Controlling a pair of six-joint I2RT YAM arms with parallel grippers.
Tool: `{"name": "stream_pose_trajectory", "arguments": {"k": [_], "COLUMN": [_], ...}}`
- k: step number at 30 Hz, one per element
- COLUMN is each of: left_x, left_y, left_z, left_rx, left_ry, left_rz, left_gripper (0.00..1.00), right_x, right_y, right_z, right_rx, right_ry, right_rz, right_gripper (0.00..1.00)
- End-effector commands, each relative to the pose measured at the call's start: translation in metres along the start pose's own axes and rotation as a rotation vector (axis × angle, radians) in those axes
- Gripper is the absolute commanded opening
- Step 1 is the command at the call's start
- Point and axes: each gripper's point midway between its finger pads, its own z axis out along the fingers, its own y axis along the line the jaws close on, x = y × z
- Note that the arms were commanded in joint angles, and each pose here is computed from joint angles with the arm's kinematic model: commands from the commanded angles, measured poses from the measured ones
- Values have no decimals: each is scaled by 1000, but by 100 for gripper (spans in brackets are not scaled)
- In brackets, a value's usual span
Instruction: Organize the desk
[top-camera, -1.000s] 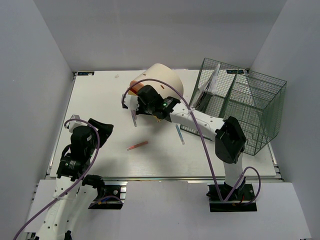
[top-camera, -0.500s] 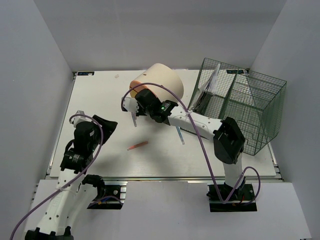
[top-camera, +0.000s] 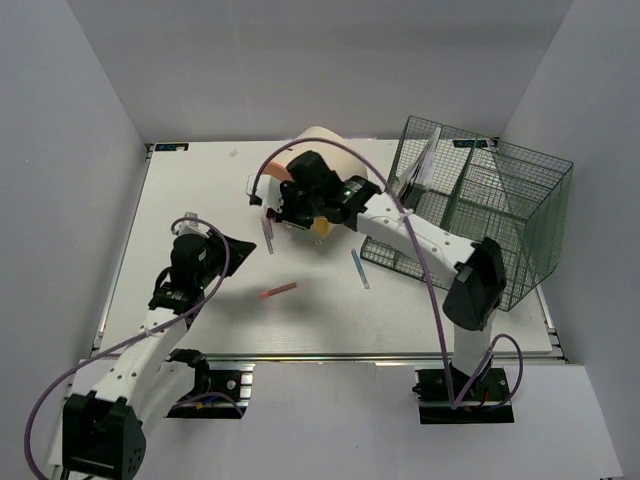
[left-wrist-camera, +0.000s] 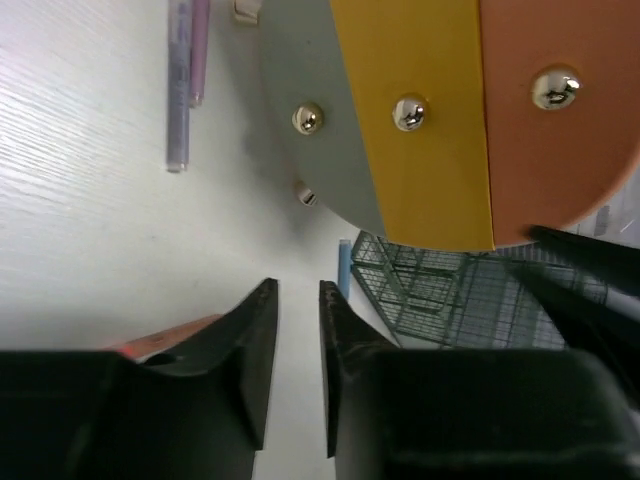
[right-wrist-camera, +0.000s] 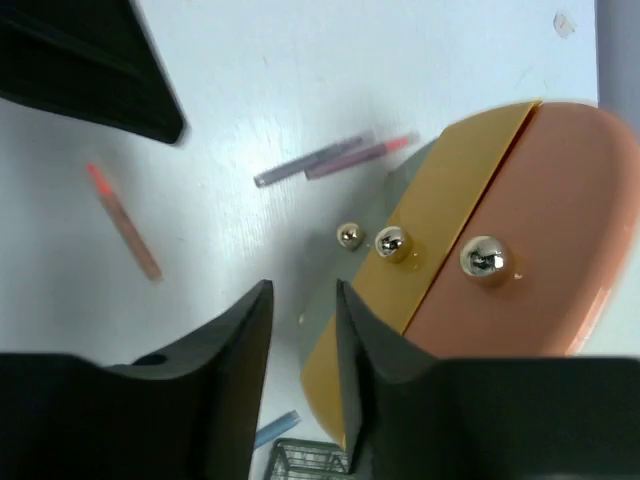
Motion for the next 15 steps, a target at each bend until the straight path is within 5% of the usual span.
{"name": "stream_pose_trajectory", "arguments": {"k": [1, 4, 7, 8, 15], "left_x": [7, 14, 6, 1, 4], "left_y": [-23, -24, -32, -39, -42], "left_z": [16, 29, 42, 45, 88], "left_rx": [162, 217, 259, 284, 300], "left_ry": [32, 45, 13, -3, 61], "left_rz": [-40, -86, -94, -86, -130], "left_gripper": [31, 27, 30, 32, 49], "right_x": [-47, -54, -56, -56, -46], "right_y": [14, 1, -10, -15, -31], "right_z": [-52, -73, -91, -98, -110], "right_rx": [-113, -100, -82, -70, -51], "right_ry": [-199, -258, -305, -321, -336], "right_rz": [102, 163, 216, 223, 290], "right_gripper": [41, 47, 7, 2, 0]}}
